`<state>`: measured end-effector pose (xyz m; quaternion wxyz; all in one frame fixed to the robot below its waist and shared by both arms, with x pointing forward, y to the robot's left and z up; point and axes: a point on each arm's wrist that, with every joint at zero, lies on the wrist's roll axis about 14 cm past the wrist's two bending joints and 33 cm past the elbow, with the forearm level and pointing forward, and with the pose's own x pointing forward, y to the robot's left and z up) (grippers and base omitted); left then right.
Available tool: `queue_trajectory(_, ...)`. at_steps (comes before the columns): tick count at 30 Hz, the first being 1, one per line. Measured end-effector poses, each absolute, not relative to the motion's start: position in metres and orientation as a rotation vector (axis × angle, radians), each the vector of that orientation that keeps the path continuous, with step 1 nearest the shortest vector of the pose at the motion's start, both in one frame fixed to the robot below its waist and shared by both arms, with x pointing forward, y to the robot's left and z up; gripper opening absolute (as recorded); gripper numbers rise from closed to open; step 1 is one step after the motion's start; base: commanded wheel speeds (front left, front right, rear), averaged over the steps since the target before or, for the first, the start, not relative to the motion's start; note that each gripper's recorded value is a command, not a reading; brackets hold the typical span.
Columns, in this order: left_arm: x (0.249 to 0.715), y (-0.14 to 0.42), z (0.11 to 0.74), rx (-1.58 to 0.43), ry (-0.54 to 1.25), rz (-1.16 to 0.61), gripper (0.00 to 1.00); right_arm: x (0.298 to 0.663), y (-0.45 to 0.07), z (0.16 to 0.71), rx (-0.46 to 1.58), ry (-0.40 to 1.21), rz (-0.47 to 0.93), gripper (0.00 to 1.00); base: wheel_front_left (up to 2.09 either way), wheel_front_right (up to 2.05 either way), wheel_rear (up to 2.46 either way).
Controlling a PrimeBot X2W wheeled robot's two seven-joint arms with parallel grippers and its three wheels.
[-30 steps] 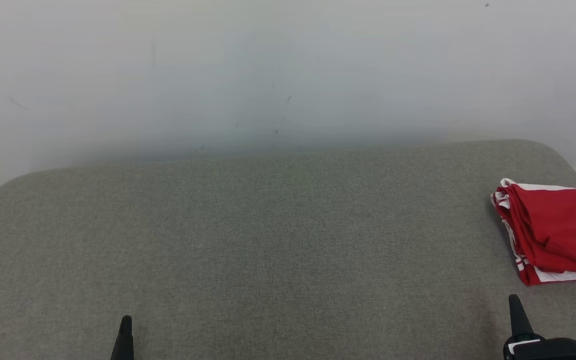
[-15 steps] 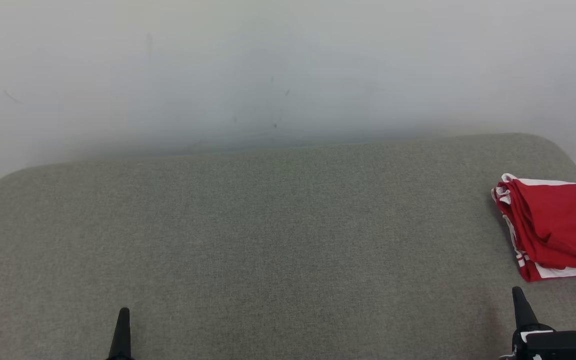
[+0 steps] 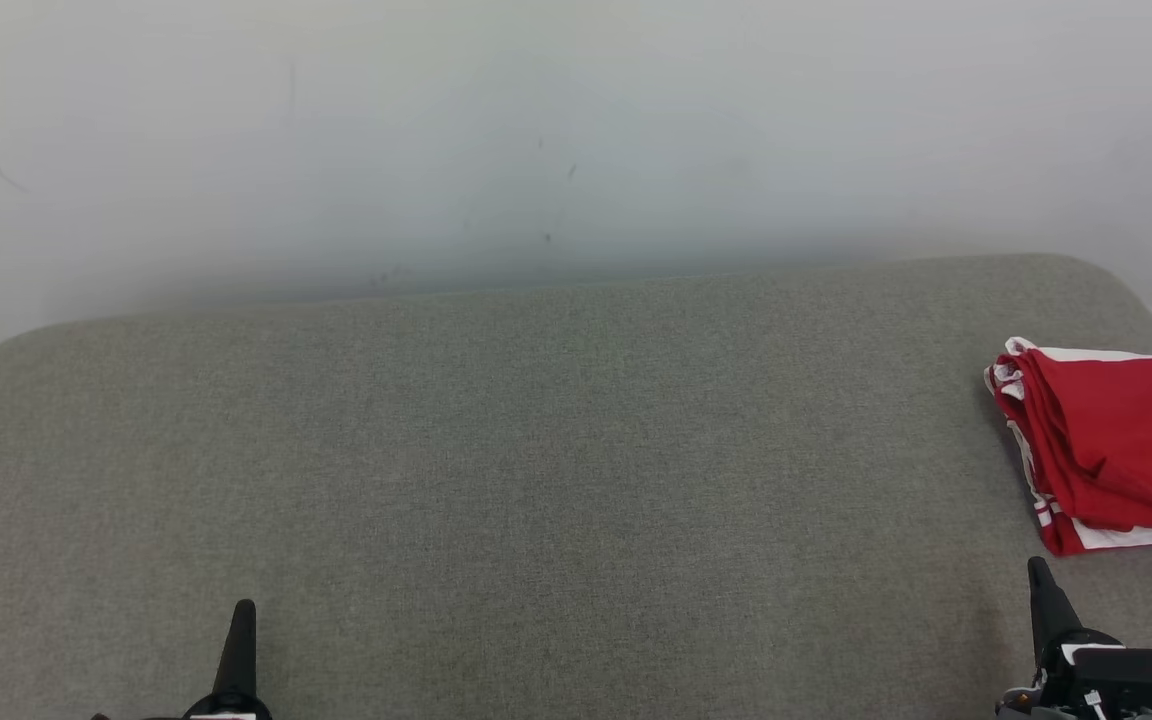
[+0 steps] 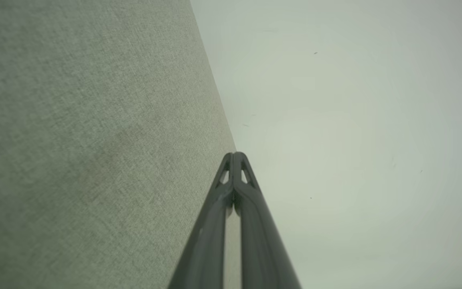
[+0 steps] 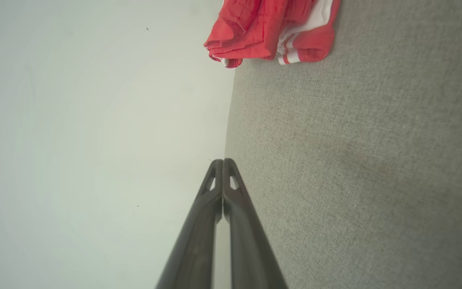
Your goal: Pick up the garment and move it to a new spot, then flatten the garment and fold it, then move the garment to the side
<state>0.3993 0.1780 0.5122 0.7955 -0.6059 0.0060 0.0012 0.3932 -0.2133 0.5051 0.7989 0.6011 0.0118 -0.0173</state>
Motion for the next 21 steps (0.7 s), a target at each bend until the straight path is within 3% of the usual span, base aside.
queue_trajectory(21,0.411,0.176,0.51,-1.469,0.03,-0.002,0.0,0.403,-0.222,0.507,1.466,0.004,-0.04,0.0,0.0,0.0,0.0)
